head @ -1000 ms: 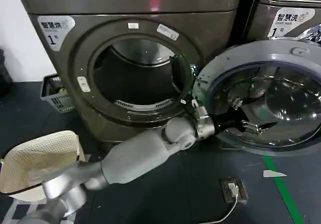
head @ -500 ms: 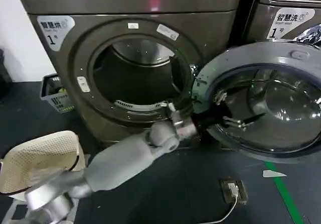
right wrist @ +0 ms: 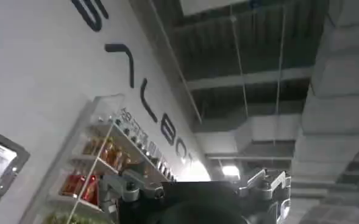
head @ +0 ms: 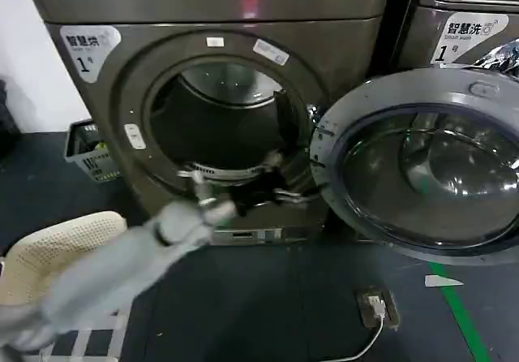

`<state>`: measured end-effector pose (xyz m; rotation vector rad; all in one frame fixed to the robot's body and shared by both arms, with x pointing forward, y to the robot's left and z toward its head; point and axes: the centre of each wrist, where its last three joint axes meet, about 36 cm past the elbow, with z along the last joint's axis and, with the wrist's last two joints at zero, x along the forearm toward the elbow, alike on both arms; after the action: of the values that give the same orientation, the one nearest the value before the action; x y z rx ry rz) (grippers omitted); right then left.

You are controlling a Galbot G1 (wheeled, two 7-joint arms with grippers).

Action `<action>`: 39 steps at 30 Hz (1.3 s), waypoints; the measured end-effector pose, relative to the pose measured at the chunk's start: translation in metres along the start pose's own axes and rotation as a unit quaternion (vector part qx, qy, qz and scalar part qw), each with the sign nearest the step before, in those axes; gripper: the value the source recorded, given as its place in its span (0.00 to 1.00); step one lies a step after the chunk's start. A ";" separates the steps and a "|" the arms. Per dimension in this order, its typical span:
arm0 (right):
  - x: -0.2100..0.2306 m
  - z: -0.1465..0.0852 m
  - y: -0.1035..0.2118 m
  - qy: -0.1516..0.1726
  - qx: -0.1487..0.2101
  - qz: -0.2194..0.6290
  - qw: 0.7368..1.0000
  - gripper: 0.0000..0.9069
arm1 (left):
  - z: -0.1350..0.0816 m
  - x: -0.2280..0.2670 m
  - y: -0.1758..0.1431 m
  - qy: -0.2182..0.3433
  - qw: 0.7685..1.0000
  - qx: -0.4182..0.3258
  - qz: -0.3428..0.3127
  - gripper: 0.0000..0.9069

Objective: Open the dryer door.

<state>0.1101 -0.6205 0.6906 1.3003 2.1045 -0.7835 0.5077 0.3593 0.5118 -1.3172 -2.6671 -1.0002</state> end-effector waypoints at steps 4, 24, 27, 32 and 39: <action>0.000 0.002 -0.003 -0.003 0.009 0.007 1.000 1.00 | 0.022 0.039 0.018 0.088 0.996 -0.026 0.005 1.00; 0.003 -0.007 -0.020 -0.007 0.031 0.021 0.999 1.00 | 0.054 0.174 0.071 0.357 0.931 -0.064 0.035 1.00; 0.004 -0.005 -0.021 -0.005 0.033 0.021 0.999 1.00 | 0.063 0.188 0.077 0.376 0.923 -0.067 0.044 1.00; 0.004 -0.005 -0.022 -0.004 0.034 0.021 0.999 1.00 | 0.073 0.209 0.082 0.408 0.909 -0.068 0.049 1.00; 0.005 -0.002 -0.023 -0.001 0.035 0.022 0.999 1.00 | 0.077 0.236 0.090 0.445 0.890 -0.073 0.068 1.00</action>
<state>0.0868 -0.6245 0.6932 1.3777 2.0566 -0.8455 0.4392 0.6096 0.5628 -0.7431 -1.8045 -1.3641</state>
